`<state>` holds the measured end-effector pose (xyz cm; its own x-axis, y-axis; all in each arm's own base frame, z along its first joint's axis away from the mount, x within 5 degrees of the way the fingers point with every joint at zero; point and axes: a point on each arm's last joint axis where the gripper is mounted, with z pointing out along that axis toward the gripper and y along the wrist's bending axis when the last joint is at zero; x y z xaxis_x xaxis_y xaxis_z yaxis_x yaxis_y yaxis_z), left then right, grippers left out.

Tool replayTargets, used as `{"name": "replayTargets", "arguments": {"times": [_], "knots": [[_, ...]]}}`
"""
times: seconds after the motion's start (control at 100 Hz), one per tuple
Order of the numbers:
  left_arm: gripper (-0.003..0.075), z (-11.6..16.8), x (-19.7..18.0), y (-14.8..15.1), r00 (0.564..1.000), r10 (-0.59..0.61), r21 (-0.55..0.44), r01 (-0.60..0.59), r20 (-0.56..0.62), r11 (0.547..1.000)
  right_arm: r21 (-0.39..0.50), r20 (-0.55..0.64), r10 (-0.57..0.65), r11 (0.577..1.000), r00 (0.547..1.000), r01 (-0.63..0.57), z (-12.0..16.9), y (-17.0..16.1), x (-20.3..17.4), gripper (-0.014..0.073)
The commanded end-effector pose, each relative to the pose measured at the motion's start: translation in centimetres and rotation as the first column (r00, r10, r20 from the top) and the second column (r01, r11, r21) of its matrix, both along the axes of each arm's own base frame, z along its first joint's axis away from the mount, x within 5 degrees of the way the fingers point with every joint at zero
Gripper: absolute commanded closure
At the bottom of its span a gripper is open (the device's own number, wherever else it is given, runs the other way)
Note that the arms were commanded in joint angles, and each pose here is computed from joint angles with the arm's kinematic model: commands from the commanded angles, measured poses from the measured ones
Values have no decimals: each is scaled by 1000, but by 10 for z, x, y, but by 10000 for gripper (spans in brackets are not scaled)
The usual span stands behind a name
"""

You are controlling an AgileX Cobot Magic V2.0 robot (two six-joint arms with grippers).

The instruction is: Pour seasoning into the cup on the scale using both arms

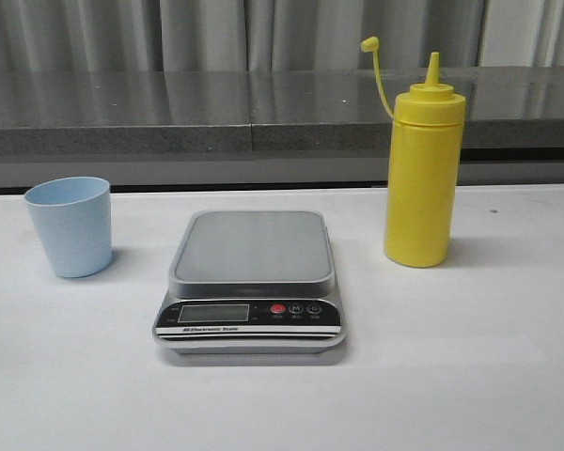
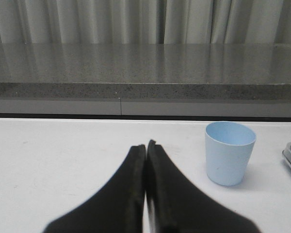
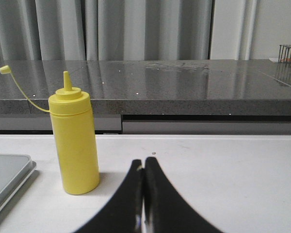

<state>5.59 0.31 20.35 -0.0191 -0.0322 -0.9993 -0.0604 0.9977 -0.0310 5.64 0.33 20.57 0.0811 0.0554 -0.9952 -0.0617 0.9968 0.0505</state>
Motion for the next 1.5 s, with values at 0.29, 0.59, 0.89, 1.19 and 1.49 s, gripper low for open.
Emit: {"name": "replayTargets", "arguments": {"times": [0.29,0.59,0.89,1.19,1.49], "knots": [[741,76,-3,-2,999,-16,-39,18,45,999,-3,110,3,1000,994,-3,14,0,-4,664],[740,117,32,-1,978,-35,-48,26,-207,998,-3,110,3,1000,994,-3,14,0,-4,664],[519,134,85,2,938,-42,-12,40,-344,999,-3,110,3,1000,994,-3,14,0,-4,664],[260,145,138,-3,899,-107,-102,70,-424,992,-3,110,3,1000,994,-3,14,0,-4,664],[260,146,192,-33,830,-230,-96,210,-508,973,-3,110,3,1000,994,-3,14,0,-4,664]]}}
